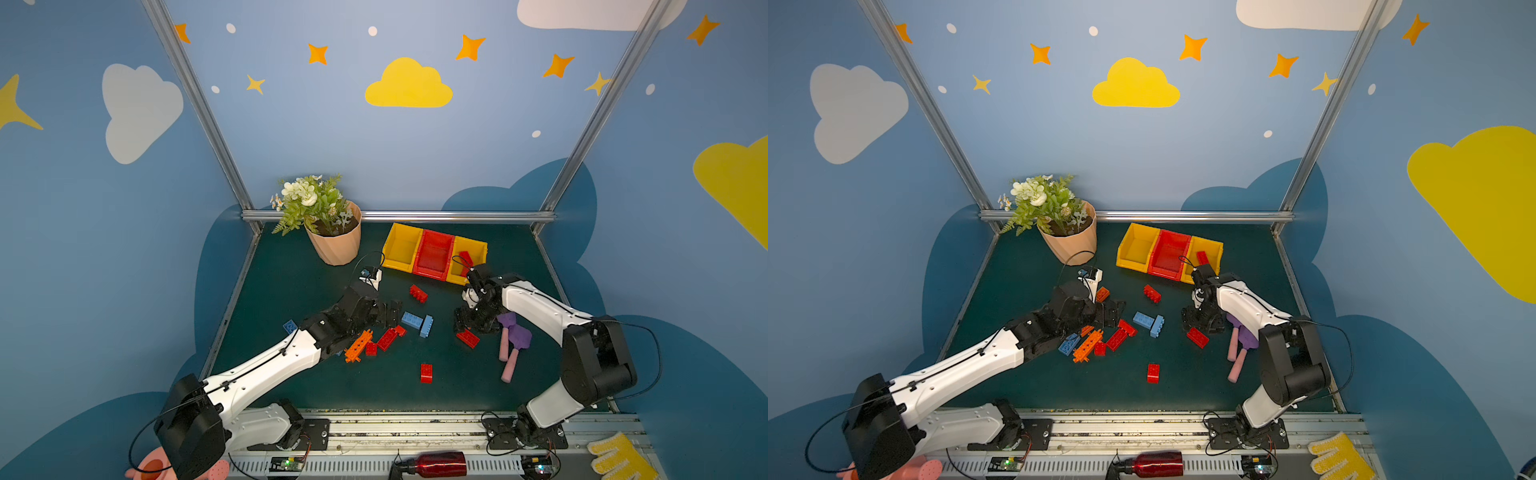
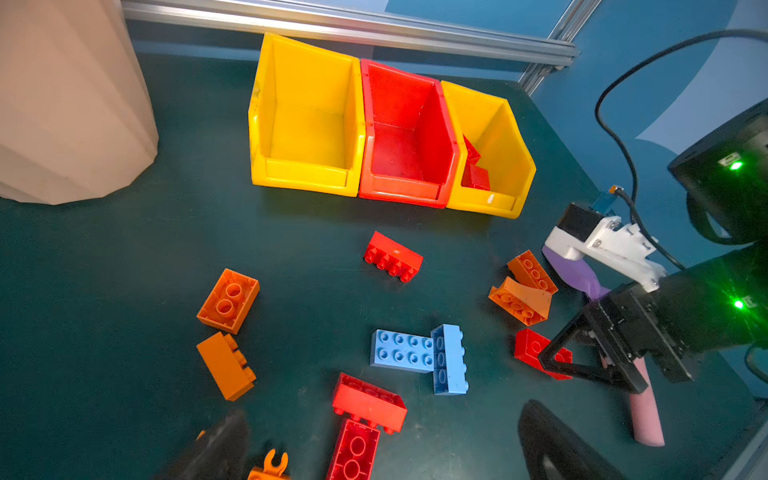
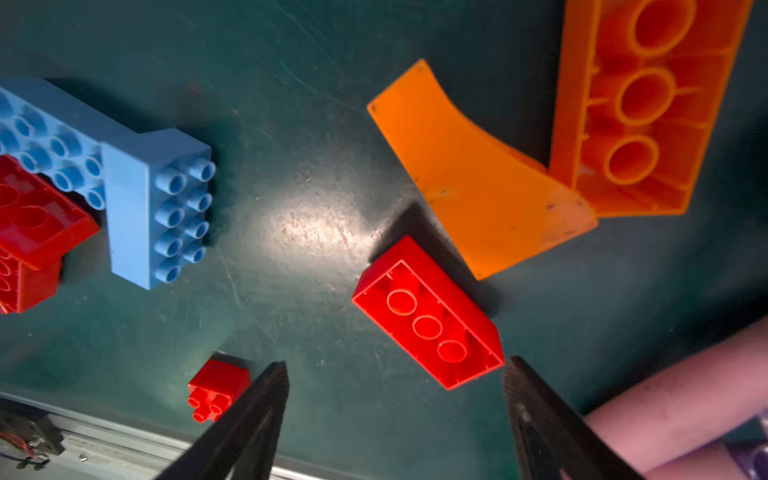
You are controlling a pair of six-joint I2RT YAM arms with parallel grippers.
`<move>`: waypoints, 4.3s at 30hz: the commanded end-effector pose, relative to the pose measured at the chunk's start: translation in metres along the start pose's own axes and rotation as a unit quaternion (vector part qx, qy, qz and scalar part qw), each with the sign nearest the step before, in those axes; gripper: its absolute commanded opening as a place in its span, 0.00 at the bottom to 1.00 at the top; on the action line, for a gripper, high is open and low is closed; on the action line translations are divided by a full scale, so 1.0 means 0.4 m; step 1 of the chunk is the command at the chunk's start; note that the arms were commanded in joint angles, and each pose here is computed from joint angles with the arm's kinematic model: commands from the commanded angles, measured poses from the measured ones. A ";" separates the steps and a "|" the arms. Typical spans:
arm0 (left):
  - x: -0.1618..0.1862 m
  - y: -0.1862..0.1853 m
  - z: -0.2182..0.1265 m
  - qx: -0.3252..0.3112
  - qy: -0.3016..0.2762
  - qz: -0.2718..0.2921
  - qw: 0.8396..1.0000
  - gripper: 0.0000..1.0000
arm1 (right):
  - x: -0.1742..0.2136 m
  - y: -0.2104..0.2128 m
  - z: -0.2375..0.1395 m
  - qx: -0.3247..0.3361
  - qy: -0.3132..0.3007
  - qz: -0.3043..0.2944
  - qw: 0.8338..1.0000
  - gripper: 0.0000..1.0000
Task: Sort the legos into containers by color
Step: 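Lower the right gripper toward the red 2x4 brick near the orange bricks, then close the right gripper on the red brick, then lift the red brick and release it into the yellow bin with the right gripper, then move the right gripper down to the small red 2x2 brick nearest the robot, then close the right gripper on the small red 2x2 brick and lift it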
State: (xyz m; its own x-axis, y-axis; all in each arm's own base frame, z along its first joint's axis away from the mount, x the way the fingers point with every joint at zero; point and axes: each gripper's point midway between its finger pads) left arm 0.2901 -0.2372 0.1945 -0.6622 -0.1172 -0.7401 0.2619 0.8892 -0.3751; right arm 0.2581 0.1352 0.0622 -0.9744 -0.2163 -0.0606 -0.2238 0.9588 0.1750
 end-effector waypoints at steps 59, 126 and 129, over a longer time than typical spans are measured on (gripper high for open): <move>-0.102 -0.082 0.031 0.023 -0.025 0.036 0.999 1.00 | -0.489 -0.113 -0.148 0.052 -0.151 0.066 0.985 0.25; 0.169 0.123 -0.341 -0.002 -0.017 -0.077 0.997 1.00 | 0.213 0.372 0.094 0.082 -0.039 0.023 0.996 0.67; 0.166 0.129 -0.352 -0.002 -0.021 -0.078 0.997 1.00 | 0.213 0.371 0.107 0.082 -0.036 0.025 0.996 0.65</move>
State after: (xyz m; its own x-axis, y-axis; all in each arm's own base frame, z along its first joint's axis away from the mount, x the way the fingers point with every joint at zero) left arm 0.1641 -0.1430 0.2086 -0.6573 -0.2830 -0.6984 0.1646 0.8505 -0.4995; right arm 0.1384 0.2621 0.0389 -0.9769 -0.1827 -0.1109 -0.1845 0.9828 0.0063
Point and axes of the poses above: each gripper's point midway between its finger pads, its own z axis out along the fingers, its own y axis along the line the jaws close on, x = y × z, and after that the axes turned 6 degrees about -z, right-handed
